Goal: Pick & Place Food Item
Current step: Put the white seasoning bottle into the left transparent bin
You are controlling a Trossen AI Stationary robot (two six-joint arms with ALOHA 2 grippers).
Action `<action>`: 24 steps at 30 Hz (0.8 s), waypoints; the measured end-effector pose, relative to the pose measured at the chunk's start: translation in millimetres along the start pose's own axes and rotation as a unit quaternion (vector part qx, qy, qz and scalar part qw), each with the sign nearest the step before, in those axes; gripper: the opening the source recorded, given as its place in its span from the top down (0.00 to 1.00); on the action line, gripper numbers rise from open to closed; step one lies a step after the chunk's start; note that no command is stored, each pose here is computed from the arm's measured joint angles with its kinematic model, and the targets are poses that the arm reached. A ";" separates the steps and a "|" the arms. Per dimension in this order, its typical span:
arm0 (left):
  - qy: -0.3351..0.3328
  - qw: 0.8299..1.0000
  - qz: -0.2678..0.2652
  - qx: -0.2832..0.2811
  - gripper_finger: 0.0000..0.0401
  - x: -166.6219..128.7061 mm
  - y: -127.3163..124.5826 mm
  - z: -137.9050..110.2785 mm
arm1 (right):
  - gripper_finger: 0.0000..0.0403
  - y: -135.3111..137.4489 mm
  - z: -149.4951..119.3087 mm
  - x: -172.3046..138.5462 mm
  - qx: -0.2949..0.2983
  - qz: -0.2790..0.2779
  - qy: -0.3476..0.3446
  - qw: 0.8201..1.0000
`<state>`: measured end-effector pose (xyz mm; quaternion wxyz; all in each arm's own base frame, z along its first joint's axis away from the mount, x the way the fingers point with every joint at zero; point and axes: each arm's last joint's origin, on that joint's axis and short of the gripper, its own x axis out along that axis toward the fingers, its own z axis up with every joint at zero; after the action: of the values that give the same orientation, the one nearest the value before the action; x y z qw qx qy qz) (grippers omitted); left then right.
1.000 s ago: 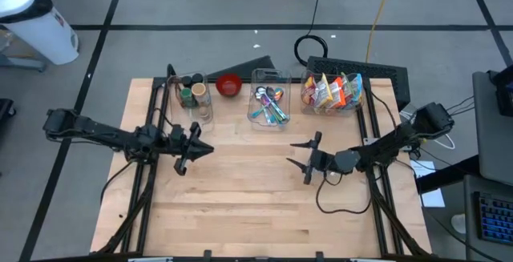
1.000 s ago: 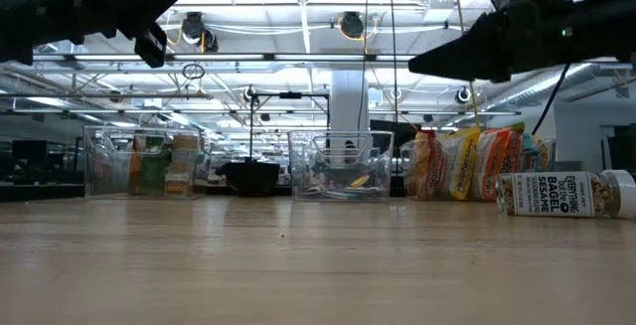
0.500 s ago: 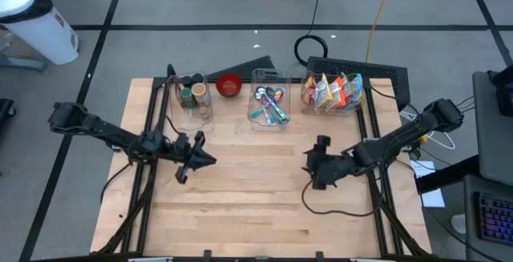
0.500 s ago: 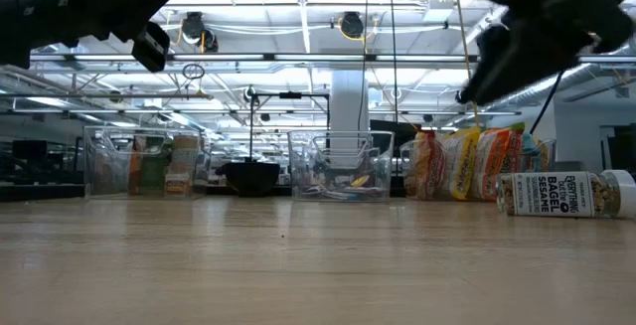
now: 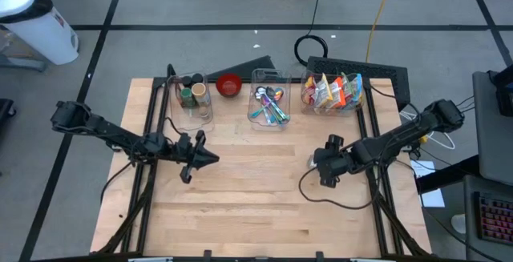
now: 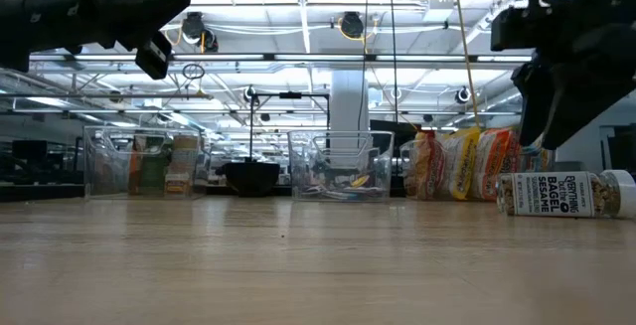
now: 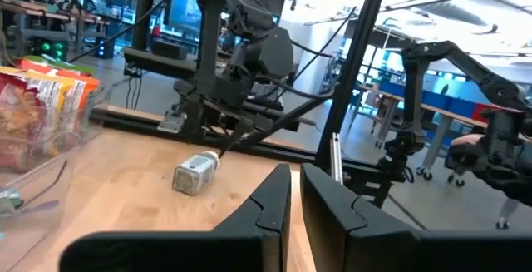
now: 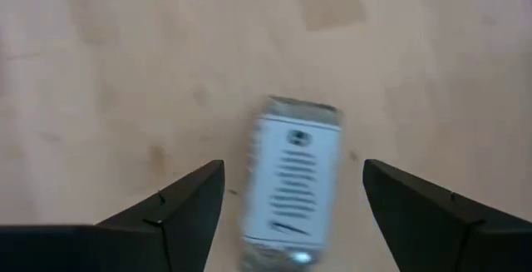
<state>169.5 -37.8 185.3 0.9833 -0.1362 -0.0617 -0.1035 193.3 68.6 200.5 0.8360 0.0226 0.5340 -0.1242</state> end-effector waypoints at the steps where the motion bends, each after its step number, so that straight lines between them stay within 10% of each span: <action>1: 0.000 1.000 0.001 0.000 0.91 0.1 0.1 -0.2 | 0.30 -2.3 -0.9 0.3 0.008 -0.013 0.004 1.000; 24: -0.001 1.000 0.009 0.000 0.91 0.2 0.6 0.0 | 0.32 -18.9 -47.5 49.1 0.085 0.032 0.087 0.992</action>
<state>169.9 -37.3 185.2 0.9842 -0.1365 -0.0619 -0.0941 166.3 49.3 137.7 0.7850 0.1220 0.5911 -0.1397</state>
